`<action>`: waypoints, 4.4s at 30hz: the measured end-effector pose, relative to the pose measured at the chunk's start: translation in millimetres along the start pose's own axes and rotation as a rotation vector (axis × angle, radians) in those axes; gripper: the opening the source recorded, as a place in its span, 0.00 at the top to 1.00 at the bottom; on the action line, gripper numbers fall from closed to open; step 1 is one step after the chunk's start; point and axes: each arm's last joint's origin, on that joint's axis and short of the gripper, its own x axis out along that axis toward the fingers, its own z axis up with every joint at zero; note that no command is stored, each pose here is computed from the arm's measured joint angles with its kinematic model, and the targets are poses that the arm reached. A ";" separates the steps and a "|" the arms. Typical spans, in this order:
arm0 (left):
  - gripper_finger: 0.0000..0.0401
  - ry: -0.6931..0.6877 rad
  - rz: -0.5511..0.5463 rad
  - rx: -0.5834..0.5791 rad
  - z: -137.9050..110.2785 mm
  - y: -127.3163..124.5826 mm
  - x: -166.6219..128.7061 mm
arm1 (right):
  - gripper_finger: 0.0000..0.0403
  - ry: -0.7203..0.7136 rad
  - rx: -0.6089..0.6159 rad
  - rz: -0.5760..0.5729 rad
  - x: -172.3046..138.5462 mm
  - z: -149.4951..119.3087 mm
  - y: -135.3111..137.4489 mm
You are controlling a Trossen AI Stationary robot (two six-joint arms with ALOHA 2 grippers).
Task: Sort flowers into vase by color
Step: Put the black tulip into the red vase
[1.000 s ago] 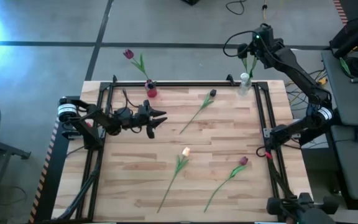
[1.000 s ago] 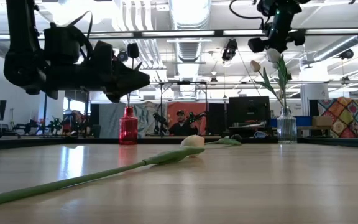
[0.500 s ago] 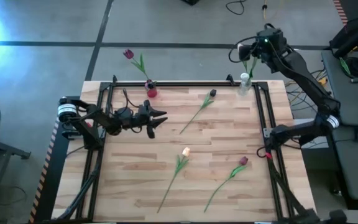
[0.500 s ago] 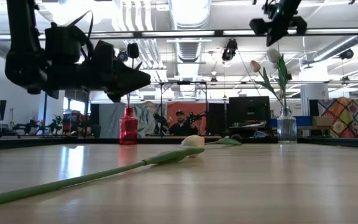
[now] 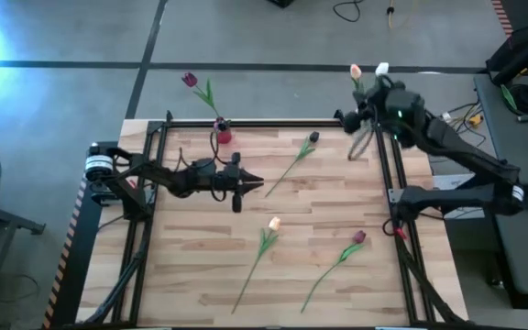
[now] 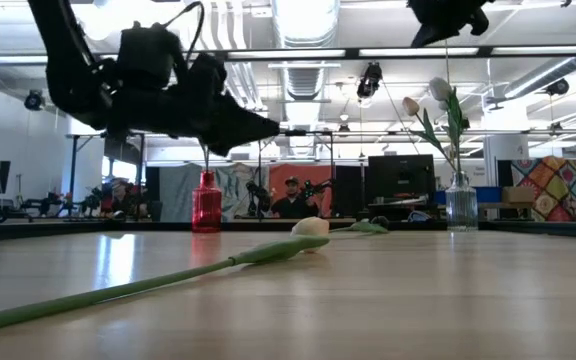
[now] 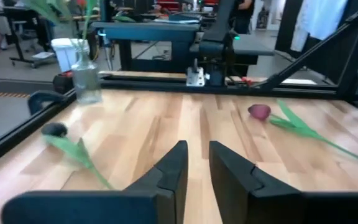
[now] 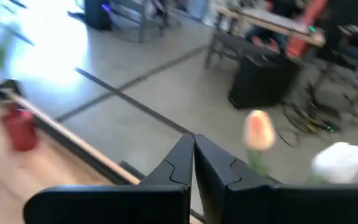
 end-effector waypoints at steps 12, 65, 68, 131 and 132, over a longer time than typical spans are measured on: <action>1.00 0.297 0.019 -0.023 21.8 -9.0 43.7 | 0.98 -0.135 -0.071 0.202 -50.6 -51.8 35.8; 0.77 0.988 0.408 0.021 -1.3 77.7 250.2 | 0.98 -0.050 -0.172 0.400 -62.3 -132.0 83.4; 0.91 1.006 0.384 0.051 -2.0 77.0 249.4 | 0.98 -0.046 -0.165 0.399 -61.9 -133.3 83.5; 0.65 0.994 0.444 -0.053 9.5 89.5 245.4 | 0.98 -0.044 -0.255 0.414 -54.5 -141.2 96.6; 0.66 1.008 0.451 -0.036 12.1 88.5 244.4 | 0.98 -0.044 -0.255 0.420 -54.5 -141.1 96.8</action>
